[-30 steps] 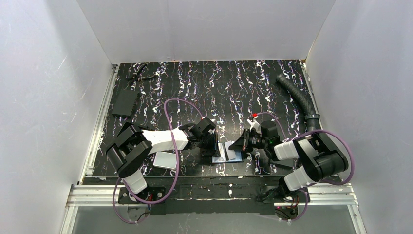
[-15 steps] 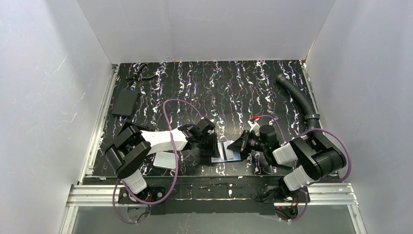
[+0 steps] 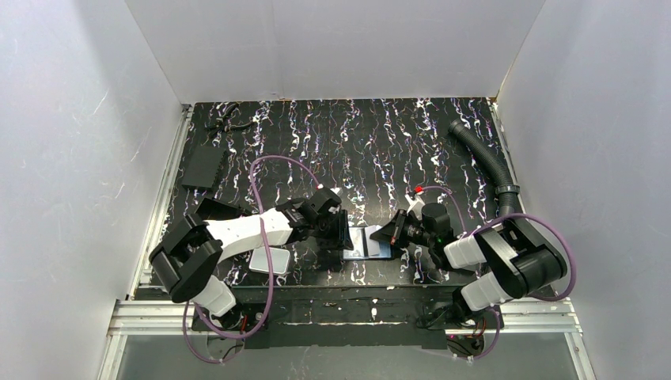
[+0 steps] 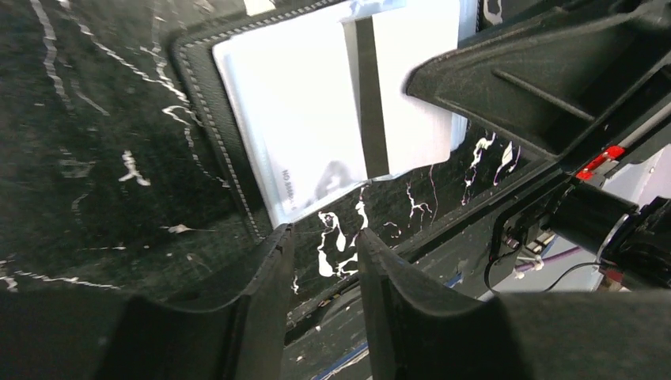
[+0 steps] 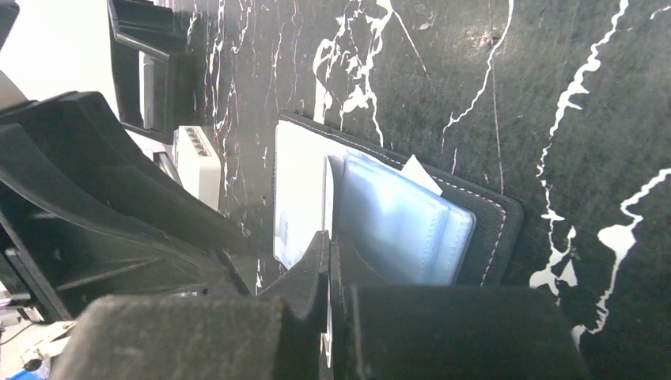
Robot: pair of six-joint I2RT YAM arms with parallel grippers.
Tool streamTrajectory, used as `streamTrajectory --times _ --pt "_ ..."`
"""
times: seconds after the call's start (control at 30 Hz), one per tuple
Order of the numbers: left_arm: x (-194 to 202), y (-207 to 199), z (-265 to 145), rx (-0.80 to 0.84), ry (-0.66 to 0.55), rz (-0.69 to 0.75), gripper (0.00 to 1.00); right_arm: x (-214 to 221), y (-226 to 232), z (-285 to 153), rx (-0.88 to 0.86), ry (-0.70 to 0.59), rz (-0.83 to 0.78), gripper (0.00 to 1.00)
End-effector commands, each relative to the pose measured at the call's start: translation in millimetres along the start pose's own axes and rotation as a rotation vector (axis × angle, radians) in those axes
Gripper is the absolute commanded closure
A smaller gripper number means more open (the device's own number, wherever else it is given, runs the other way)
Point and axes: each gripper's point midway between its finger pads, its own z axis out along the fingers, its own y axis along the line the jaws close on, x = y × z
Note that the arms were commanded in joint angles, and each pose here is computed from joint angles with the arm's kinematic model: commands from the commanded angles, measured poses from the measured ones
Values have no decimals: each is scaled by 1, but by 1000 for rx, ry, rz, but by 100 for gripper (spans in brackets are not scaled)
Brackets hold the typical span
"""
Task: Put the credit cards into the card holder
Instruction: Turn over the card slot in the card holder.
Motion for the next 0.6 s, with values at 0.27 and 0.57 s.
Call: streamTrajectory --times 0.27,0.57 --pt "-1 39 18 -101 38 -17 66 3 0 3 -31 0 2 99" --pt "7 47 28 -111 68 -24 88 -3 -3 0 -12 -56 19 99"
